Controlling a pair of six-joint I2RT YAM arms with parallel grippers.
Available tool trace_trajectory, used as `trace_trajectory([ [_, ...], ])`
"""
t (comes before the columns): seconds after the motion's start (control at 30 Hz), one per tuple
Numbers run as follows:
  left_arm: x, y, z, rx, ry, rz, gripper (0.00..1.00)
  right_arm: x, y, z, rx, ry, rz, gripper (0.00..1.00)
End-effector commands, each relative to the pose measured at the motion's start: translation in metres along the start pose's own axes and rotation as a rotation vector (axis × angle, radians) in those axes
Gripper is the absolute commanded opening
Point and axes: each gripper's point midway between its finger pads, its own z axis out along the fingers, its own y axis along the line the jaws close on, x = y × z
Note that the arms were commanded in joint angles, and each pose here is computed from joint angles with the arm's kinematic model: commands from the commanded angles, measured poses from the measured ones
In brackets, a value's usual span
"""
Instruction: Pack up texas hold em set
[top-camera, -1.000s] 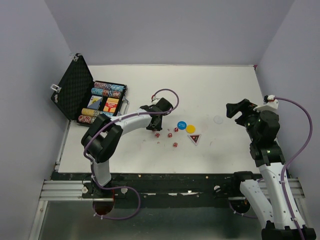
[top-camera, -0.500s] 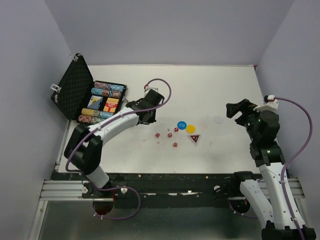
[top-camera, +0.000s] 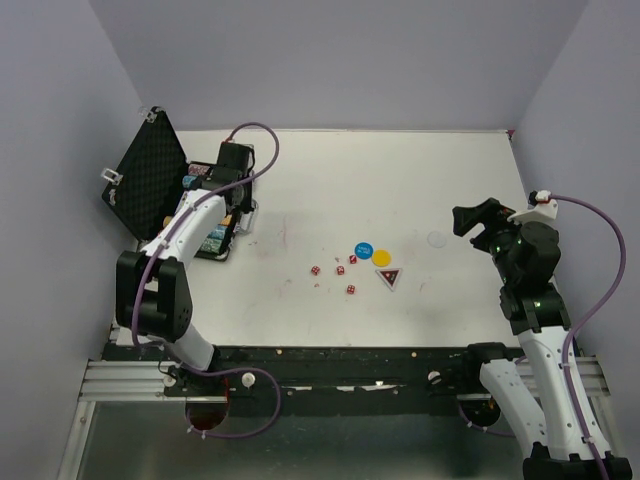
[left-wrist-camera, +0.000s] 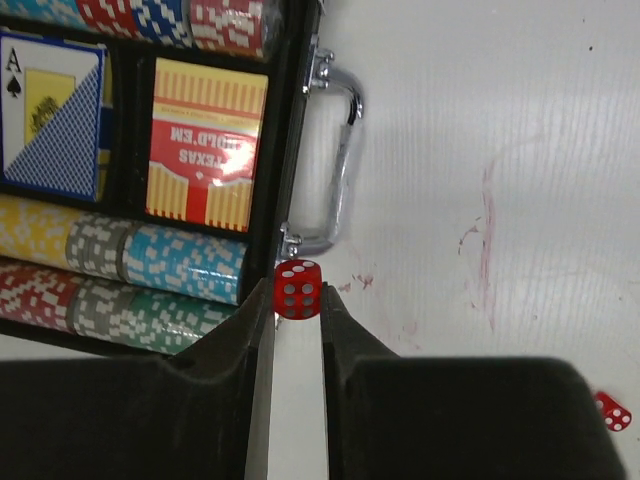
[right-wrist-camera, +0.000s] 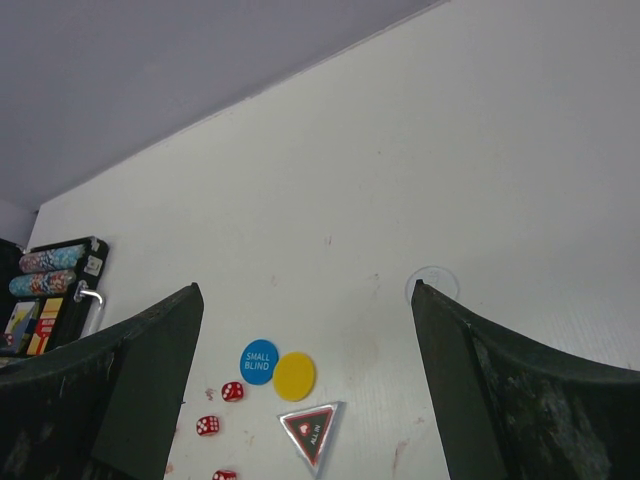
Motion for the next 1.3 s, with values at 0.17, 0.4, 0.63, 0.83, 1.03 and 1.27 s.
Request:
trace_trajectory([
  [0.17, -0.047, 0.049, 0.029, -0.023, 0.003, 0.116, 0.19, 0.001, 0.002, -0.002, -0.017, 0.001, -0.003, 0.93],
  [0.4, -0.053, 0.078, 0.051, -0.029, 0.027, 0.064, 0.2, 0.002, 0.001, -0.001, -0.015, 0.005, -0.005, 0.93],
  [0.63, -0.046, 0.105, 0.075, -0.055, 0.1, 0.035, 0.19, 0.001, 0.001, -0.002, -0.014, 0.008, -0.01, 0.93],
  [0.83, -0.049, 0.109, 0.088, -0.024, 0.132, -0.01, 0.19, 0.001, 0.001, 0.0, -0.01, 0.013, -0.011, 0.93],
  [1.03, -0.052, 0.106, 0.099, 0.004, 0.171, -0.024, 0.2, 0.002, 0.001, 0.001, -0.009, 0.018, -0.013, 0.93],
  [1.27, -0.05, 0.104, 0.108, 0.016, 0.207, -0.049, 0.2, 0.002, 0.0, 0.003, -0.006, 0.02, -0.013, 0.93],
])
